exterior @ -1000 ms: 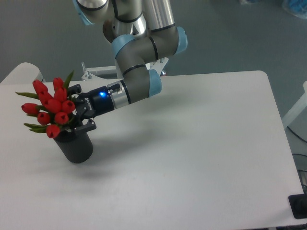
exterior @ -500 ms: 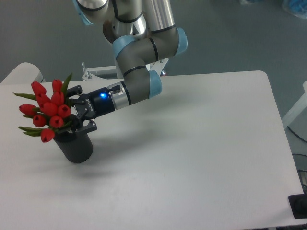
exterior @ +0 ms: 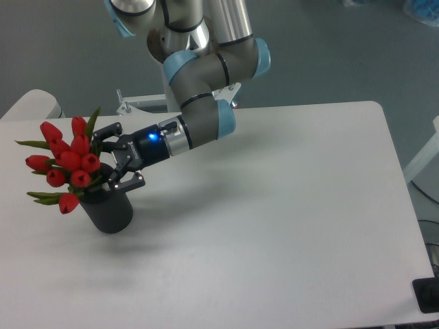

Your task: Insert the flowers into the vase

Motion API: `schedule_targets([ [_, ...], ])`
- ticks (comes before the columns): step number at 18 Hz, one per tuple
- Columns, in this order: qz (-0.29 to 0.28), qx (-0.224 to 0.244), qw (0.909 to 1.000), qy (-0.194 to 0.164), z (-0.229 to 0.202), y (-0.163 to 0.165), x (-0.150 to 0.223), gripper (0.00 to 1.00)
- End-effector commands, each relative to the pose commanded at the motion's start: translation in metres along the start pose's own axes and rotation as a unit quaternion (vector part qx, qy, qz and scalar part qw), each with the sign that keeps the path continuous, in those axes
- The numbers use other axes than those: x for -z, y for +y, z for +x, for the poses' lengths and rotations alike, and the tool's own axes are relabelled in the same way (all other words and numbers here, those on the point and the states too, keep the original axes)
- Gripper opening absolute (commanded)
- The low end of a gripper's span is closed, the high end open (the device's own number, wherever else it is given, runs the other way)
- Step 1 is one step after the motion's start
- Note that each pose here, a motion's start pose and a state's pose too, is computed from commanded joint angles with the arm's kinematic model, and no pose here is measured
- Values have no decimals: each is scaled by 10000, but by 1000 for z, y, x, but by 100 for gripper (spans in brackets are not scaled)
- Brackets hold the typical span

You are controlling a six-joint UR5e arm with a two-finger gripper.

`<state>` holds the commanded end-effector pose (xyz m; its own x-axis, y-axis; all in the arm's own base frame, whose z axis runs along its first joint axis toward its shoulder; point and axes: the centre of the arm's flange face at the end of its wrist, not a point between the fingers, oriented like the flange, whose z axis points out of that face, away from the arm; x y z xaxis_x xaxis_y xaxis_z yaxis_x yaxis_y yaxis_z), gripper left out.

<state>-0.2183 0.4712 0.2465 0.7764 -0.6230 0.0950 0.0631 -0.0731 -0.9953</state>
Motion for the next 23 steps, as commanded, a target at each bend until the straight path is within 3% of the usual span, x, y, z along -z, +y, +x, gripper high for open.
schedule_targets([
  [6,24,12,9997,-252,-9,-5,24,84],
  [11,52,86,9986,-514,-22,-16,49,100],
  [14,73,29,9970,-767,-29,-25,74,100],
  [23,-992,177,9848,-1417,-95,-85,158,100],
])
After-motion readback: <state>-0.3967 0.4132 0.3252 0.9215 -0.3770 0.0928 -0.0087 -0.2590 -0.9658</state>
